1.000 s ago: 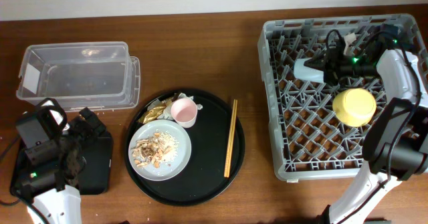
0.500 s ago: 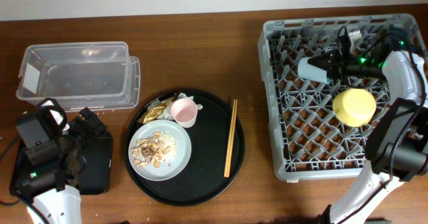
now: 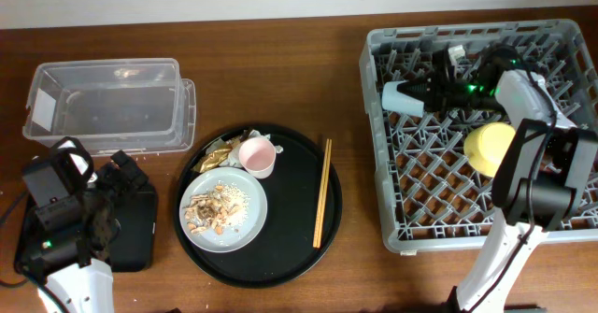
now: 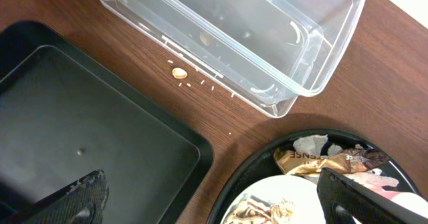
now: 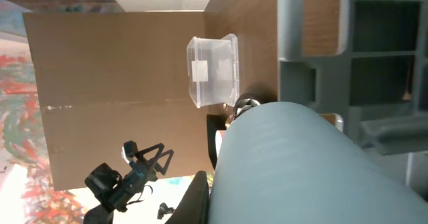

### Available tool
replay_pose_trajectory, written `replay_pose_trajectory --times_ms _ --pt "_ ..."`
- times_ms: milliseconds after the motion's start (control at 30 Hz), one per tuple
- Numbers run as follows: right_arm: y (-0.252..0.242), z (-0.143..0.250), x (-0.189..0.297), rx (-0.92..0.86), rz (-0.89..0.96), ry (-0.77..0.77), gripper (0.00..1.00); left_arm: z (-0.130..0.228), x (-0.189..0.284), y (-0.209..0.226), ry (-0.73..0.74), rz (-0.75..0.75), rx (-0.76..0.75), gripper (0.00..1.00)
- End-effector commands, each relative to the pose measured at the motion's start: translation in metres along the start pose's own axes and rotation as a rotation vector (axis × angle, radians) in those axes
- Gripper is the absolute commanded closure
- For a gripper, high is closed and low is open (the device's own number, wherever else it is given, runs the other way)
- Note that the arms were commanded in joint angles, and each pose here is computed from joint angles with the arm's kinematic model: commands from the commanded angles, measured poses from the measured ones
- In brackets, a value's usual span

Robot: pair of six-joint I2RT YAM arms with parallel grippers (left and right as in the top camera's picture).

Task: Sort waste into correct bins and load items into the dishwasher rack
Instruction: 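Lower the blue cup upside down into the rack and open the gripper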

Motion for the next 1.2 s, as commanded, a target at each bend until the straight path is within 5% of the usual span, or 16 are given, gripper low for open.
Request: replay_pose_trajectory --times_ms 0,200,467,767,1000,1167 --pt "-0.013 -0.001 0.007 -0.036 0.055 -0.02 0.85 -0.004 0.003 0.001 -0.014 -0.008 0.009 0.01" --pt "-0.017 0.004 0.009 -0.088 0.08 -0.017 0.56 -0.004 0.003 0.001 -0.014 -0.008 0.009 0.01" --pt "-0.018 0.01 0.038 -0.134 0.234 -0.08 0.45 -0.004 0.003 0.001 -0.014 -0.008 0.009 0.01" --pt "-0.003 0.021 0.065 -0.175 0.445 -0.121 0.43 -0.004 0.003 0.001 -0.014 -0.008 0.009 0.01" --pt "0.024 0.051 0.104 -0.213 0.857 -0.201 0.42 -0.004 0.003 0.001 -0.014 -0.008 0.009 0.01" --pt "0.038 0.061 0.099 -0.174 0.936 -0.214 0.5 -0.004 0.003 0.001 -0.014 -0.008 0.009 0.01"
Point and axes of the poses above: each gripper's point midway between its finger pads, its own x axis back along the fingers, its own y axis along the line the jaws close on, z = x × y, the point moved 6 cm from there along x, back along the fingers, and after that the axes turned 9 degrees about -x, right-handed, at the moved point
